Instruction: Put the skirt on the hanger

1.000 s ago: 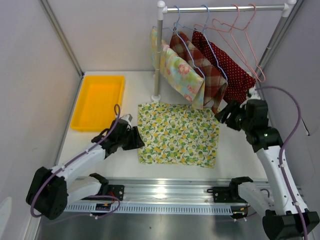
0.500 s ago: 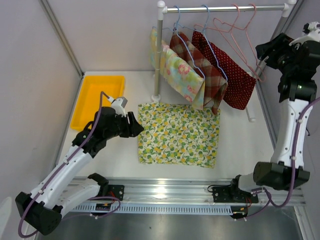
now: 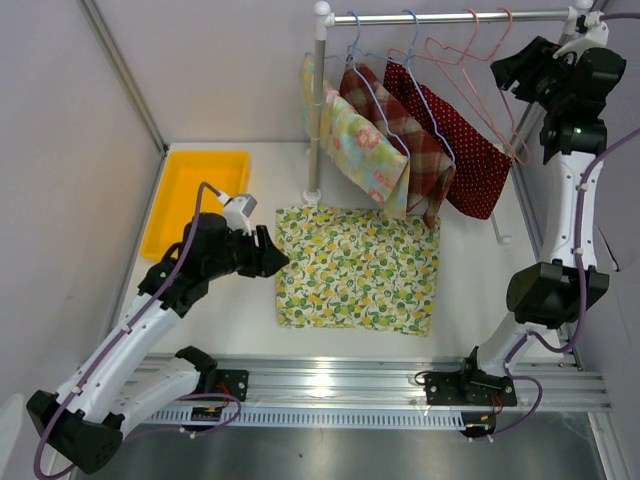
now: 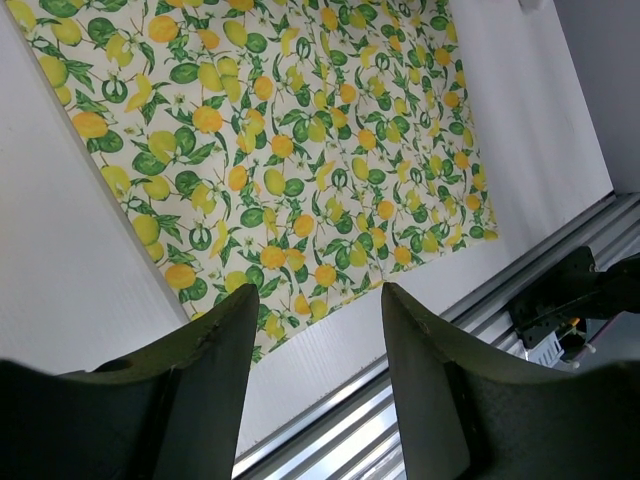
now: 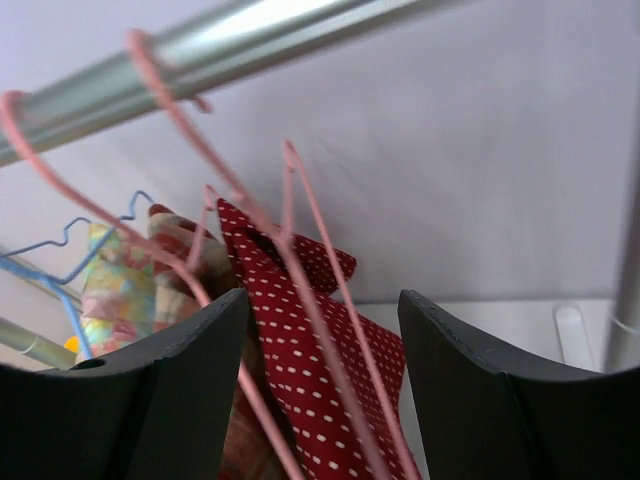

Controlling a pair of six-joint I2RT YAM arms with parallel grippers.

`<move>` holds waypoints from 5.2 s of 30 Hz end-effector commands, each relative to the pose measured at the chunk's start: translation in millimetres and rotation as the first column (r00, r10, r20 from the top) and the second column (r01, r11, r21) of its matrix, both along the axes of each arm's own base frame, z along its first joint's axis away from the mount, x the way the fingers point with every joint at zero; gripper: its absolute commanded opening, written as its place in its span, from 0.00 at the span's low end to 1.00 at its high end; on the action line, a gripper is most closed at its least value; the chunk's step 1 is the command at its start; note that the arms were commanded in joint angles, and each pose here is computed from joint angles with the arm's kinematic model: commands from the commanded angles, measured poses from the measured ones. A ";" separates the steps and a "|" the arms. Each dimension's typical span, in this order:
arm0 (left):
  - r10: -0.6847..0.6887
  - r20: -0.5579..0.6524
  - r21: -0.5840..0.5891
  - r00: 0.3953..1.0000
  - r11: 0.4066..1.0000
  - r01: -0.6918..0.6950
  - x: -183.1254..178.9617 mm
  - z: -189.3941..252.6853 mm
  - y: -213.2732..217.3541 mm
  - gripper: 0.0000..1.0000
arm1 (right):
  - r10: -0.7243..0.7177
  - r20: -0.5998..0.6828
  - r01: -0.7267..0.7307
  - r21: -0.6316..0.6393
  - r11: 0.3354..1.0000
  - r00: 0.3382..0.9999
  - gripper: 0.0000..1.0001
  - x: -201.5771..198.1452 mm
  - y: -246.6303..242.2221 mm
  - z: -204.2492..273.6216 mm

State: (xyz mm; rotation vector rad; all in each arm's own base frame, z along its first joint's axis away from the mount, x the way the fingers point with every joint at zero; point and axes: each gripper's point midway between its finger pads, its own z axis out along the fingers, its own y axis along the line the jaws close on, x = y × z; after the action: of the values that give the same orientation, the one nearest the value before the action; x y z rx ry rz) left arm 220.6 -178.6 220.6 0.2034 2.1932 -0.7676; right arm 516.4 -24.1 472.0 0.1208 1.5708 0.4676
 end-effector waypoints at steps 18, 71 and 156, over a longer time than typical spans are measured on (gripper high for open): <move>-0.024 0.061 0.005 0.998 1.000 0.024 -9.1 20.6 6.9 0.58 | -0.090 0.149 0.113 -0.152 0.982 0.985 0.60 53.5 29.2 23.3; -0.054 0.043 -0.024 0.998 0.998 0.055 -7.4 13.6 -2.9 0.57 | -0.297 0.227 0.322 -0.080 0.943 0.927 0.00 -98.4 -1.6 77.4; 0.250 -0.296 0.078 0.922 0.968 -0.238 -55.0 -170.9 0.3 0.60 | 0.703 -0.298 -0.664 0.234 0.710 0.646 0.00 -342.4 360.1 -390.4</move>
State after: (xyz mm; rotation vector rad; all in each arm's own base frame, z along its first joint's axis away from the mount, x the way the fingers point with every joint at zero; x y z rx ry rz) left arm 155.4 -167.2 44.0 -0.1531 2.5177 -0.5985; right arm 170.7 344.2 97.6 -0.3656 1.9153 1.2603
